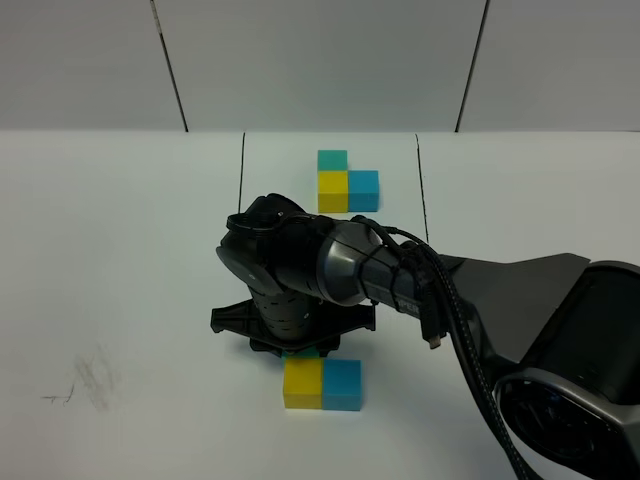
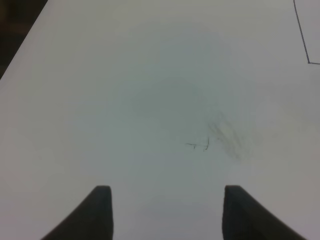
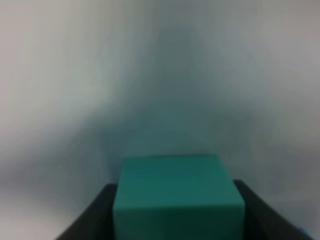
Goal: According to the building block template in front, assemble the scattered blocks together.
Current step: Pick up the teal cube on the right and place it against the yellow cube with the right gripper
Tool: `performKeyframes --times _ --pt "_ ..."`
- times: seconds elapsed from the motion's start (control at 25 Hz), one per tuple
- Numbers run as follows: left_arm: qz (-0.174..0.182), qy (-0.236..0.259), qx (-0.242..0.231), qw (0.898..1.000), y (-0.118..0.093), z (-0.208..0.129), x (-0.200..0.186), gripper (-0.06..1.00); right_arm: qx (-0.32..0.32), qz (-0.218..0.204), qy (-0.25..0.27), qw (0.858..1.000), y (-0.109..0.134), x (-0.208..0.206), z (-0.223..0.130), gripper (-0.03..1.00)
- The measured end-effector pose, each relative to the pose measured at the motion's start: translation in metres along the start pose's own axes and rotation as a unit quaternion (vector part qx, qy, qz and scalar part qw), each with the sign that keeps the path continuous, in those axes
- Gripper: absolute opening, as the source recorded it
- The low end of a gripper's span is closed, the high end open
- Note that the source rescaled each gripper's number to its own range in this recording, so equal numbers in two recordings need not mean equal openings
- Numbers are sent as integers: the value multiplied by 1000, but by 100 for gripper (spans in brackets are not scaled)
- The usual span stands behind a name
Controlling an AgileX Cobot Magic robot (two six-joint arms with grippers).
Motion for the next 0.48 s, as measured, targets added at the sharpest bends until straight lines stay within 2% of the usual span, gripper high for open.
performKeyframes --times 0.48 --pt "0 0 0 1000 0 0 0 11 -20 7 8 1000 2 0 -2 25"
Point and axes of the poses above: a point on each arm's last joint axis where the gripper is mounted, x pointing out along that axis toward the gripper, y along the wrist's bending axis when the last joint is at zero, z = x × y, the point moved 8 cm from there along x, pointing out along that axis toward the gripper, and after that the axes turned 6 degrees about -x, right-handed, at the moved point
